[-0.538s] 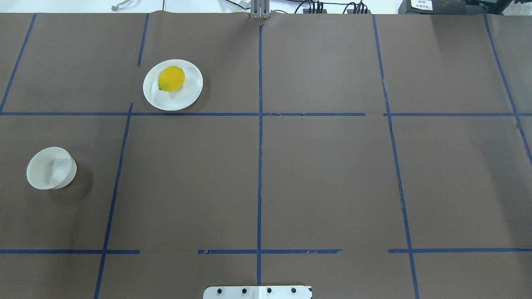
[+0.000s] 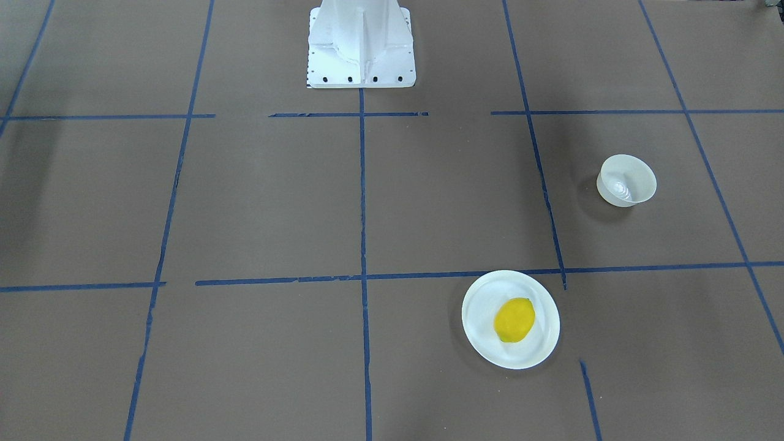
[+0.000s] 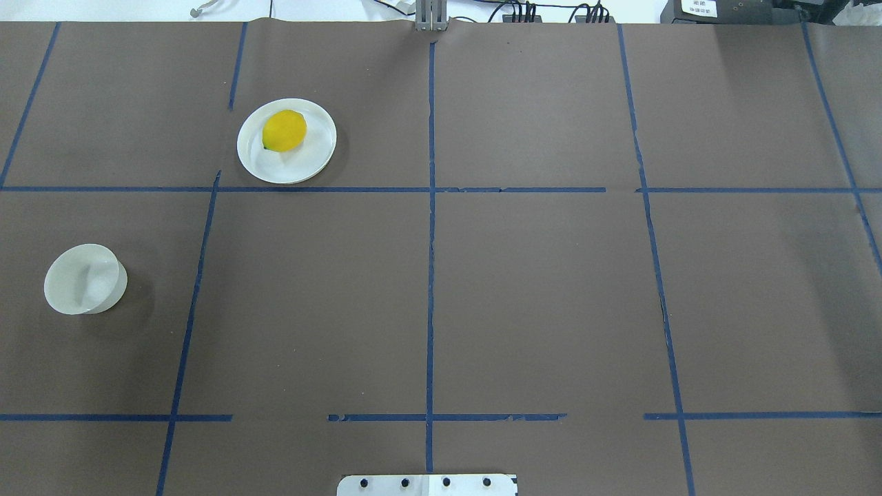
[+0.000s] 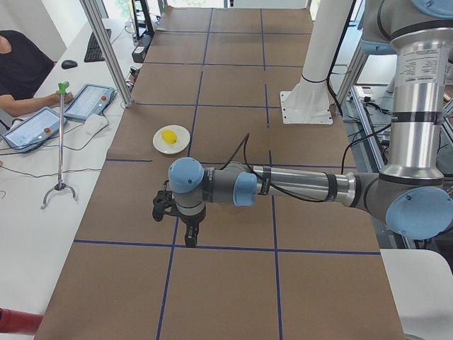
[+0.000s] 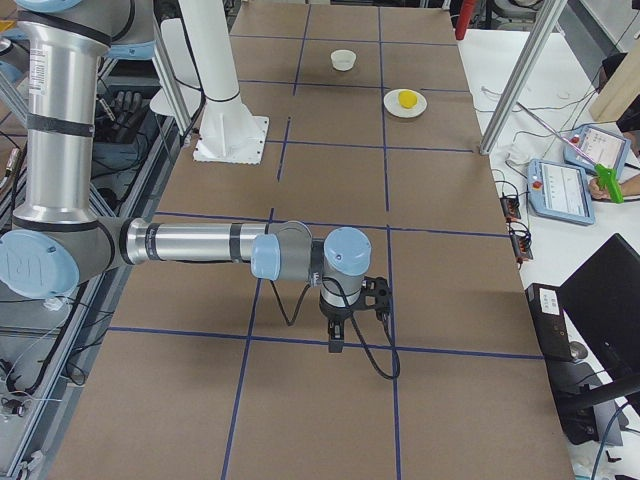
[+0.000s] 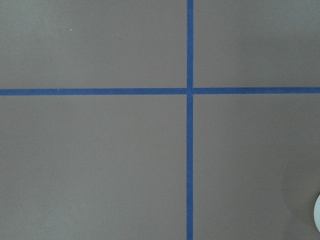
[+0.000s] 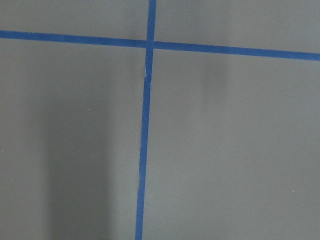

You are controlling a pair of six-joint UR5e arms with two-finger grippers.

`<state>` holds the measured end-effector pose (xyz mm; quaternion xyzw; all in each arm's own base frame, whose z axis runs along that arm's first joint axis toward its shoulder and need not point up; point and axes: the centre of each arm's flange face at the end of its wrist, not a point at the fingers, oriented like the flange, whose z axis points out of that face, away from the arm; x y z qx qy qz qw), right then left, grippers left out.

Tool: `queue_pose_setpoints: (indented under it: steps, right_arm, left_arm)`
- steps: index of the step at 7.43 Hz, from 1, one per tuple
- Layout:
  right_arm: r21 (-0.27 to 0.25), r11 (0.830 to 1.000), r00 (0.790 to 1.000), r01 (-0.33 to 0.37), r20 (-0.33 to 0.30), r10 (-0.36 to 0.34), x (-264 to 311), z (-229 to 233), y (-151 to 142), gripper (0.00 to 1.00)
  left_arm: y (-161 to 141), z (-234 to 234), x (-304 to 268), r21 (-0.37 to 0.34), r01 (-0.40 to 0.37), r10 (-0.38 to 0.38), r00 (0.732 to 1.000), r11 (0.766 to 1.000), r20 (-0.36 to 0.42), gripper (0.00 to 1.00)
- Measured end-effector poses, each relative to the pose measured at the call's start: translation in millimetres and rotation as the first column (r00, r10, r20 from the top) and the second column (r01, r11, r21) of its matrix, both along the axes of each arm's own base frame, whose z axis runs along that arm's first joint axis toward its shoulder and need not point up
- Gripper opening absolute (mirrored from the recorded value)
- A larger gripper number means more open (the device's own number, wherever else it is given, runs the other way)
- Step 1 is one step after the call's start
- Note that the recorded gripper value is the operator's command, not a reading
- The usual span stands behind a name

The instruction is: Move lemon from plate to bowl

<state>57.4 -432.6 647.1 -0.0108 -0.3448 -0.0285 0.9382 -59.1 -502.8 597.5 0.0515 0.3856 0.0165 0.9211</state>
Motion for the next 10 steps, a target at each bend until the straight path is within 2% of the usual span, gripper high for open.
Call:
queue_pose_setpoints:
  steps: [1,2,3,4,6,8,10]
  right_arm:
    - [0.0,1.0,1.0,0.0,0.0,0.0,0.0,0.0,0.0,1.0]
    - [0.0,1.0,1.0,0.0,0.0,0.0,0.0,0.0,0.0,1.0]
    - [0.0,1.0,1.0,0.0,0.0,0.0,0.0,0.0,0.0,1.0]
    - [0.0,1.0,1.0,0.0,0.0,0.0,0.0,0.0,0.0,1.0]
    - [0.0,1.0,1.0,0.0,0.0,0.0,0.0,0.0,0.0,1.0]
    - [0.0,1.0,1.0,0.0,0.0,0.0,0.0,0.0,0.0,1.0]
    - [0.0,1.0,1.0,0.0,0.0,0.0,0.0,0.0,0.0,1.0]
  left_arm:
    - [-14.5,-20.7,11.9,0.054,-0.023,0.023,1.0,0.998,-0.001,1.0]
    - [-27.9,-41.7,41.3,0.129,-0.075,0.076,0.997,0.989,-0.002,1.0]
    - [-41.2,-67.6,81.7,0.206,-0.126,0.131,0.991,0.97,-0.009,1.0]
    - [-52.1,-97.0,115.4,0.24,-0.134,0.145,0.989,0.961,-0.029,1.0]
    - [-62.7,-151.0,171.0,0.245,-0.117,0.141,0.987,0.963,-0.08,1.0]
    - [-61.2,-192.1,248.1,0.211,-0.126,0.154,0.981,0.969,-0.122,1.0]
    - [-86.9,-224.5,317.3,0.157,-0.101,0.12,0.986,0.982,-0.118,1.0]
